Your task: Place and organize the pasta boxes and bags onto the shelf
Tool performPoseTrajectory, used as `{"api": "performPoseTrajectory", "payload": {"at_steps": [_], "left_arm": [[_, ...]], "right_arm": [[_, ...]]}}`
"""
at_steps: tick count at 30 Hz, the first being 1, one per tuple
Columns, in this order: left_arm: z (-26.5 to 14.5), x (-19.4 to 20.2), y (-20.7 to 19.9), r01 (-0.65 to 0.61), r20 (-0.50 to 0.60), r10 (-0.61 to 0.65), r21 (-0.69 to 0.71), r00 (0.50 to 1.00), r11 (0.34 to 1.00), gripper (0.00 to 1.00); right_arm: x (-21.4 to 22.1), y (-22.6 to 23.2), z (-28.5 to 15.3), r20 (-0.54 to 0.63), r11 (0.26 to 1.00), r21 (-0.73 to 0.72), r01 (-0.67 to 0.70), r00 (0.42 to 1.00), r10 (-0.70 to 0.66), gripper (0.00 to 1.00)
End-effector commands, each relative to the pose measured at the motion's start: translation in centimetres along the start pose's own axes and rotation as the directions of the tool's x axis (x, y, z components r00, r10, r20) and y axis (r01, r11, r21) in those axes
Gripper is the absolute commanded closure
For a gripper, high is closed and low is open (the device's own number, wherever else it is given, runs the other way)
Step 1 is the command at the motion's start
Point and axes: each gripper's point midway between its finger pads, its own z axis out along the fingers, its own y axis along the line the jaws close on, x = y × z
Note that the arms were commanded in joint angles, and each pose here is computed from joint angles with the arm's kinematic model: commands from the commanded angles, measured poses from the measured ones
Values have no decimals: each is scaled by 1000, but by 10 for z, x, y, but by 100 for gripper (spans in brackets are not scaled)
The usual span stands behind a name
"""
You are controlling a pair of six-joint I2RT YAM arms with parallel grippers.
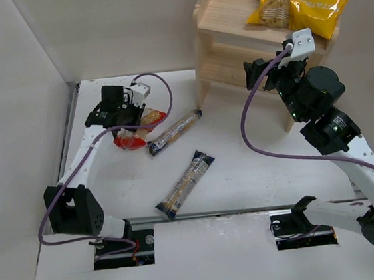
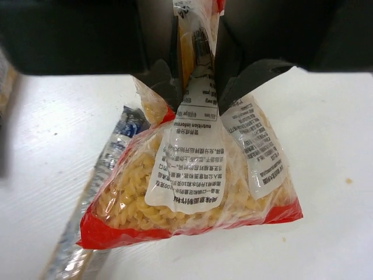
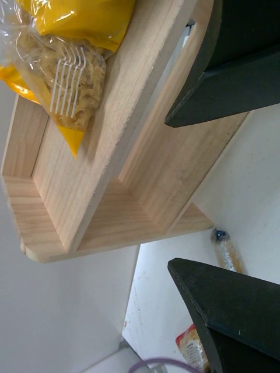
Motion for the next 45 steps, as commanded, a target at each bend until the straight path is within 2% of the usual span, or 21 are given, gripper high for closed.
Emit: {"api": "performPoseTrajectory", "payload": {"at_steps": [1,6,8,13,17,21,27,29,32,35,39,41,42,45], "left_arm": [[-63,-67,5,-121,242,146,-116,959,986,100],[-100,-100,-17,-222,341,259,-145,904,964,100],[-118,-118,-29,-269,390,314,-165,866,949,100],[-174,-164,-57,-391,505,465,-253,727,885,100],[-221,-206,-72,-424,590,546,-347,594,837,100],[-265,-254,-92,-436,659,631,-466,409,770,100],[-317,-309,-138,-438,699,705,-599,124,670,100],[-330,-332,-152,-415,701,713,-650,-4,636,100],[-339,-372,-164,-341,694,701,-707,-164,620,100],[-343,-414,-170,-247,675,680,-738,-286,628,100],[-342,-451,-190,-169,621,642,-765,-450,622,100],[-327,-457,-202,-191,610,618,-771,-497,608,100],[-319,-457,-205,-206,609,612,-774,-505,599,100],[-283,-460,-202,-264,630,612,-767,-477,585,100]], "right_arm": [[-23,-8,-6,80,999,32,-20,997,17,0],[-22,-8,-5,88,999,37,-24,996,21,0],[-23,-9,-4,94,999,42,-26,995,22,0],[-19,-23,-3,91,995,96,-41,995,33,0],[-17,-41,-10,111,984,161,-73,992,56,0],[-17,-51,-20,135,978,185,-95,988,70,0],[-10,-61,-35,140,973,206,-103,987,74,0],[-2,-62,-36,132,971,213,-112,988,85,0],[11,-56,-32,107,973,197,-122,989,102,0],[14,-51,-28,107,975,185,-125,989,106,0],[3,-48,-35,169,973,163,-162,976,134,0],[0,-49,-43,193,972,159,-174,971,143,0],[-1,-51,-46,199,972,159,-176,970,143,0],[3,-54,-55,202,971,161,-179,969,145,0]]}}
